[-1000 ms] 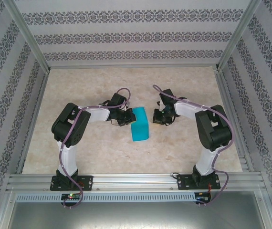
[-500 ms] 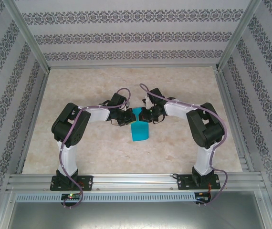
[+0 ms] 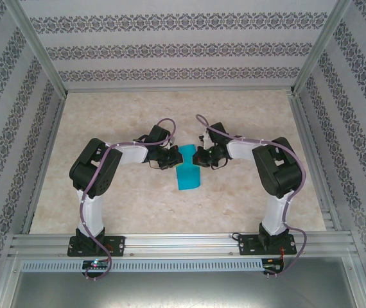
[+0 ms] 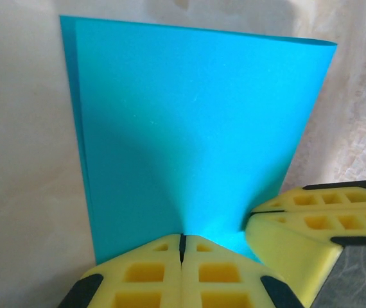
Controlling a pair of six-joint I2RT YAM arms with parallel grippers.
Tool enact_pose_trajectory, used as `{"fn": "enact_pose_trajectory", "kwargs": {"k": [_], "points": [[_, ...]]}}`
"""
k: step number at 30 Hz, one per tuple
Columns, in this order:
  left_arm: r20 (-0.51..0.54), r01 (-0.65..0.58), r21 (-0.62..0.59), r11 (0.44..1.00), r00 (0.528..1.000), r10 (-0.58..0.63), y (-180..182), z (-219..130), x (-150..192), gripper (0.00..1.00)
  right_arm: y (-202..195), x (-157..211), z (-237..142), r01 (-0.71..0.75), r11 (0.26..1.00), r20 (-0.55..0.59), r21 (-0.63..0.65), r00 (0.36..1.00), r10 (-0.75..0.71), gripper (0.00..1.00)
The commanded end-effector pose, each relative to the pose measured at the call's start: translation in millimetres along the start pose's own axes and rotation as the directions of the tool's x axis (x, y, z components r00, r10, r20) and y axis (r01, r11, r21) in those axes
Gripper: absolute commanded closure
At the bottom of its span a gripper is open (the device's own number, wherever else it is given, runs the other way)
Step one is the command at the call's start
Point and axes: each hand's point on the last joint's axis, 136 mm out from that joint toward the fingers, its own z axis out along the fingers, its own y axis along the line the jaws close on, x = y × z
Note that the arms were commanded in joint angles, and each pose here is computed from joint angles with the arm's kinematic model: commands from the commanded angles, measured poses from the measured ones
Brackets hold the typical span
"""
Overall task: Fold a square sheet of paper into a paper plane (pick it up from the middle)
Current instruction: Fold the square sheet of paper in half at the center of the table.
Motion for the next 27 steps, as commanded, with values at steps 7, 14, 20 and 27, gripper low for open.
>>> {"fn": "enact_pose_trajectory", "kwargs": {"k": [7, 14, 20, 27], "points": [[-0.192, 0.108, -0.522, 0.846, 0.951, -0.24, 157, 7, 96, 1.0, -4, -11, -41, -0.007, 0.999, 0.096, 0.045, 0.995, 0.002, 1.0], [-0.192, 0.109, -0.517, 0.849, 0.952, -0.239, 155, 8, 95, 1.0, 55, -19, -2, 0.041, 0.995, 0.047, -0.092, 0.998, -0.037, 1.0], [-0.192, 0.105, -0.516, 0.85, 0.953, -0.234, 154, 6, 95, 1.0, 50, -29, 14, 0.035, 0.997, 0.052, -0.062, 0.998, -0.032, 1.0], [-0.192, 0.105, -0.517, 0.85, 0.953, -0.235, 153, 6, 94, 1.0, 21, -23, 20, -0.015, 1.0, 0.031, -0.013, 0.999, 0.015, 1.0]]}}
